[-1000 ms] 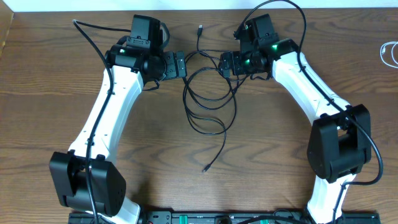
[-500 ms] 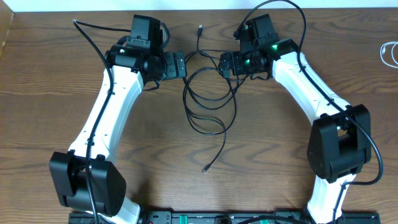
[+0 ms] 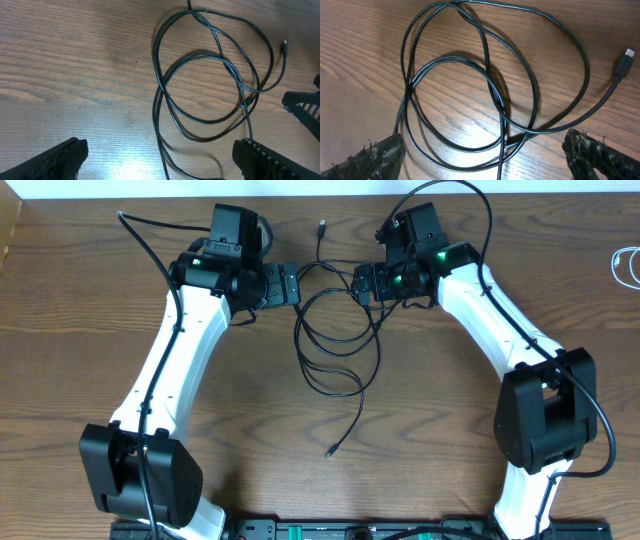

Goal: Untangle cables

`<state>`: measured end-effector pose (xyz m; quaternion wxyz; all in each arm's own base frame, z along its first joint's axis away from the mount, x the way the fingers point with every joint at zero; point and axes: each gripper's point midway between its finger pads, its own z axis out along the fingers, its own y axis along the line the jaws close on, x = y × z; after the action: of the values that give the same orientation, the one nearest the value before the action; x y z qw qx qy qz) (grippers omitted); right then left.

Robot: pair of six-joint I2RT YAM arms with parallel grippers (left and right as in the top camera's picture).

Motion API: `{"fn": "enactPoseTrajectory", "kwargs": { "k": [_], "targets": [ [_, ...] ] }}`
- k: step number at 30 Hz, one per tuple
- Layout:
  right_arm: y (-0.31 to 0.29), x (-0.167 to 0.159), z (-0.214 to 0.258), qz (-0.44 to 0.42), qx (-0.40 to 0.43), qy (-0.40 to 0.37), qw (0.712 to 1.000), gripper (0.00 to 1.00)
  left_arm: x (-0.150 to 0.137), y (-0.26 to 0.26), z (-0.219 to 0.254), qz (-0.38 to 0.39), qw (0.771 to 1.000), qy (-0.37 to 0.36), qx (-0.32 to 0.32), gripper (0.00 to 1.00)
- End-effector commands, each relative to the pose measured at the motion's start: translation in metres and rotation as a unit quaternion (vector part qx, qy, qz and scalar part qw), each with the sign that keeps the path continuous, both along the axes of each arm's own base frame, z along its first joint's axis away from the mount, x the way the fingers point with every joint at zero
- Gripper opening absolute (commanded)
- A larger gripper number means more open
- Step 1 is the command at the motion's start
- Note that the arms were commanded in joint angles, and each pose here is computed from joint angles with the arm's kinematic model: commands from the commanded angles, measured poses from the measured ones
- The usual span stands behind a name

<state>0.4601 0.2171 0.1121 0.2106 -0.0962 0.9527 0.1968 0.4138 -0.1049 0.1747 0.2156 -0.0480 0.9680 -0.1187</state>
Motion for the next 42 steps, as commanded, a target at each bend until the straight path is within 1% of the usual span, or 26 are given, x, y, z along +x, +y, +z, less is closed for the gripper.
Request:
{"fn": "enactPoseTrajectory", "kwargs": {
  "k": [1, 21, 24, 28, 36, 42],
  "targets": [
    [-0.002, 0.006, 0.015, 0.002, 0.0, -0.021, 1.0, 0.99, 0.0, 0.0, 0.0, 0.002, 1.0, 0.0, -0.002, 0.98],
    [-0.002, 0.005, 0.015, 0.002, 0.0, -0.02, 1.0, 0.99, 0.0, -0.001, 0.0, 0.001, 1.0, -0.001, -0.002, 0.98],
    [-0.002, 0.005, 0.015, 0.002, 0.0, -0.02, 1.0, 0.99, -0.001, -0.004, -0.007, -0.003, 1.0, 0.007, 0.002, 0.98],
    [-0.002, 0.005, 0.015, 0.003, -0.001, -0.021, 1.0, 0.99, 0.0, -0.009, -0.029, -0.008, 0.999, 0.033, 0.007, 0.98],
    [-0.003, 0.005, 0.015, 0.007, -0.004, -0.023, 1.0, 0.99, 0.003, -0.005, -0.054, -0.006, 0.998, 0.059, 0.027, 0.98],
    [-0.004, 0.006, 0.015, 0.005, -0.007, -0.024, 1.0, 0.99, 0.003, -0.005, -0.059, -0.006, 0.997, 0.066, 0.028, 0.98]
  ]
}}
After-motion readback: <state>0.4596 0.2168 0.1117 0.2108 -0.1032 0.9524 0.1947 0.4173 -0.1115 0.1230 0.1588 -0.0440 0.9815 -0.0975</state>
